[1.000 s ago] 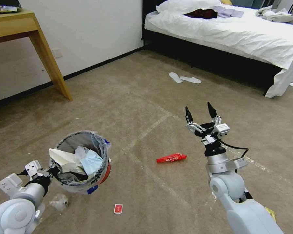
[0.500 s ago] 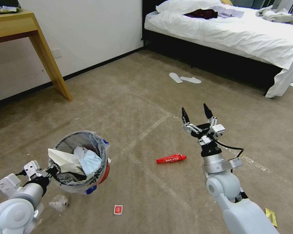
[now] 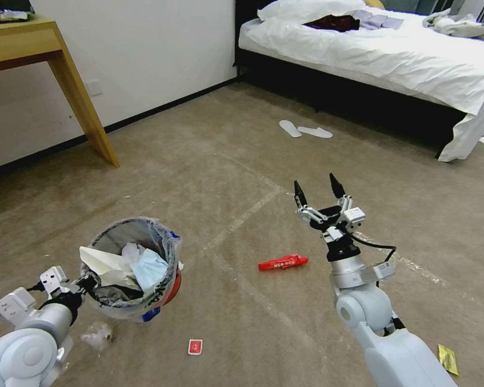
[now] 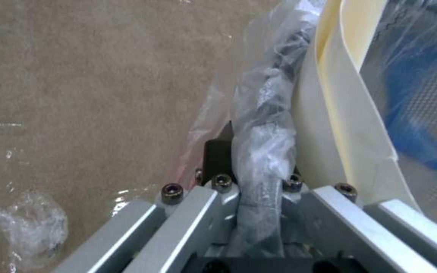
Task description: Pick up the trash bin and place the garbage on the floor into it.
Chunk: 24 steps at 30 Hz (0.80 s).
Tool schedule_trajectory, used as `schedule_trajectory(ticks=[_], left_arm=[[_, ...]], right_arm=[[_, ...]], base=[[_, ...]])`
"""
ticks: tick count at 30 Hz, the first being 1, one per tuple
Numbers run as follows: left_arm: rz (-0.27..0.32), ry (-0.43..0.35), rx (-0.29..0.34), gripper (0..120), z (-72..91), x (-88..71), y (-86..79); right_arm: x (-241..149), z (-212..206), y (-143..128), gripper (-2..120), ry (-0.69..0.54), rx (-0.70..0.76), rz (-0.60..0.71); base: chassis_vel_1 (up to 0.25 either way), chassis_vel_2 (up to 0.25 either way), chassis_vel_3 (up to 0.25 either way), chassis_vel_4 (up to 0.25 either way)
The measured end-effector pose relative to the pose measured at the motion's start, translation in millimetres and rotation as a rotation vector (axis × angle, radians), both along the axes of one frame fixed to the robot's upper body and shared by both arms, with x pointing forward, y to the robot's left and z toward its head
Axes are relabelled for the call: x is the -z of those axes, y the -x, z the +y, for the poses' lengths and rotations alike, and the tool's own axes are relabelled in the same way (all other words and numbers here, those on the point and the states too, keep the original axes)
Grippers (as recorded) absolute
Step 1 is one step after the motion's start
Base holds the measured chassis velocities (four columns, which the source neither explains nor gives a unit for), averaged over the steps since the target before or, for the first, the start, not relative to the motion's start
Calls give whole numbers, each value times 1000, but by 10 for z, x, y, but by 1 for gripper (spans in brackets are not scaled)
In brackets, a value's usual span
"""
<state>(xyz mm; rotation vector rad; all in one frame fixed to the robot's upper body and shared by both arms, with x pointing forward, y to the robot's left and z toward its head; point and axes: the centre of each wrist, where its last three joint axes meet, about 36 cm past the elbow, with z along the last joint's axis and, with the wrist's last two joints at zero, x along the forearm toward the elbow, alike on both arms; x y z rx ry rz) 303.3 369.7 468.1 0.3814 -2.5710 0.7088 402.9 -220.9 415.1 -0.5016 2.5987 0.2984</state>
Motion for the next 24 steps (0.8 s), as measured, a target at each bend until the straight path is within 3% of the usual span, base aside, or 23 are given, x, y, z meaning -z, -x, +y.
schedule_trajectory(ticks=[11, 24], left_arm=[[-2, 1, 3, 1, -5, -1, -15], [-2, 2, 3, 1, -14, 0, -11]], right_arm=[[-28, 123, 14, 100, -18, -4, 127], [-55, 143, 2, 100, -11, -12, 119]], base=[[0, 0, 0, 0], [0, 0, 0, 0]])
